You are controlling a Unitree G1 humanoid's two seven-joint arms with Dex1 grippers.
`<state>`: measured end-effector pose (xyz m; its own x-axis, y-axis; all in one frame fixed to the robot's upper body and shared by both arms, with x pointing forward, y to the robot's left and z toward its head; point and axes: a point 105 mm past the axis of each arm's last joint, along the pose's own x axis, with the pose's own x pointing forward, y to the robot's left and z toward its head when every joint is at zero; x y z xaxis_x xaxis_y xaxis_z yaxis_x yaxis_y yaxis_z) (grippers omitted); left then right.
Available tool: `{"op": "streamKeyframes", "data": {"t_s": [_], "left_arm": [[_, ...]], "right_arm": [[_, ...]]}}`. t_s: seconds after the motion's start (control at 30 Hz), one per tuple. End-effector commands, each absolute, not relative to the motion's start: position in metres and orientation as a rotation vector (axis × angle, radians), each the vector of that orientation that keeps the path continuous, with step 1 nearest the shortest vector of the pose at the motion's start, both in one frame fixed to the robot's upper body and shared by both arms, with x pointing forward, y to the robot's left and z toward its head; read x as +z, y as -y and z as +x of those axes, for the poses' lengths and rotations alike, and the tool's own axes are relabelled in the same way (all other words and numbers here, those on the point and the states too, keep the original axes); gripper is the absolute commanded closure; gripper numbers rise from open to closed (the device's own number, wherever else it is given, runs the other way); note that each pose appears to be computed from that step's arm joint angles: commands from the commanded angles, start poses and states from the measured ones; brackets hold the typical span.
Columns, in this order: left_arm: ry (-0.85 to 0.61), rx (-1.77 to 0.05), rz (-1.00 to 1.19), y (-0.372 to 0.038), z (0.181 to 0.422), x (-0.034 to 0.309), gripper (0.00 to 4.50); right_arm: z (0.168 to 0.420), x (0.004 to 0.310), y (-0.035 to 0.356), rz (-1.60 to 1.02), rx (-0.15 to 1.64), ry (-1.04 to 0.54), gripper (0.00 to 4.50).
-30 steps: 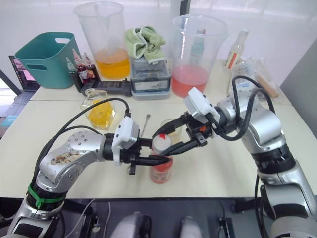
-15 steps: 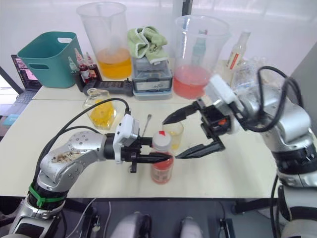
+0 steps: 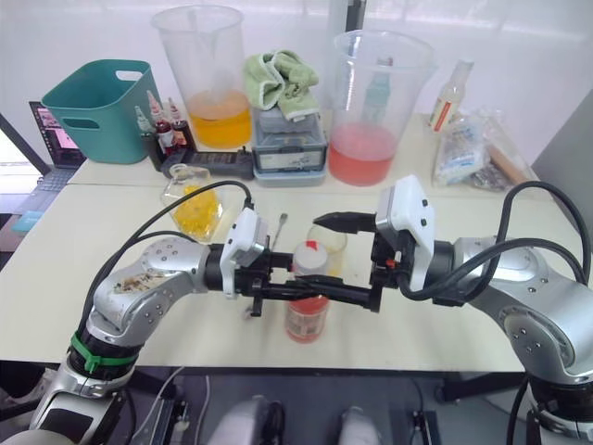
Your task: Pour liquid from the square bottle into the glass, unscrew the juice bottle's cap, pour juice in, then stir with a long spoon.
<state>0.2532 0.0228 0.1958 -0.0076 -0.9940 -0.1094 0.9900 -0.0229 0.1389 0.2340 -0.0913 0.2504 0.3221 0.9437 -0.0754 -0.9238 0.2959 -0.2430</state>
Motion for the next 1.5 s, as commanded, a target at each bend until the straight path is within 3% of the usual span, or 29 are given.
{"op": "streamKeyframes", "data": {"t_s": [0.03, 0.17, 0.33, 0.37, 0.5, 0.7, 0.83, 1.0, 1.07, 1.23, 1.5], "left_arm": [[-0.013, -1.636, 0.184, -0.016, 0.247, 0.187, 3.19], [-0.012, -1.63, 0.188, -0.017, 0.248, 0.187, 3.19], [-0.013, -1.608, 0.191, -0.019, 0.248, 0.187, 3.19], [-0.016, -1.602, 0.199, -0.02, 0.248, 0.187, 3.19], [-0.024, -1.582, 0.217, -0.022, 0.248, 0.187, 3.19], [-0.032, -1.562, 0.218, -0.026, 0.243, 0.186, 3.19], [-0.036, -1.553, 0.231, -0.027, 0.24, 0.185, 3.19], [-0.044, -1.529, 0.233, -0.028, 0.238, 0.183, 3.19], [-0.041, -1.521, 0.212, -0.026, 0.239, 0.183, 3.19], [-0.038, -1.531, 0.198, -0.022, 0.239, 0.183, 3.19], [-0.04, -1.57, 0.185, -0.019, 0.243, 0.182, 3.19]], "right_arm": [[0.233, 0.259, 0.09, -0.271, 1.209, 0.126, 0.05], [0.231, 0.255, 0.088, -0.249, 1.249, 0.105, 1.11], [0.23, 0.25, 0.087, -0.26, 1.359, 0.077, 2.78], [0.23, 0.249, 0.085, -0.275, 1.405, 0.072, 2.83], [0.232, 0.247, 0.079, -0.319, 1.556, 0.078, 2.83], [0.212, 0.249, 0.065, -0.372, 2.046, 0.132, 2.83], [0.22, 0.243, 0.066, -0.452, 2.146, 0.079, 2.83], [0.226, 0.248, 0.068, -0.42, 2.158, 0.026, 2.83], [0.232, 0.261, 0.074, -0.358, 2.122, -0.01, 1.79], [0.237, 0.28, 0.085, -0.344, 1.947, 0.083, 0.13], [0.225, 0.277, 0.096, -0.306, 1.607, 0.106, 0.13]]}}
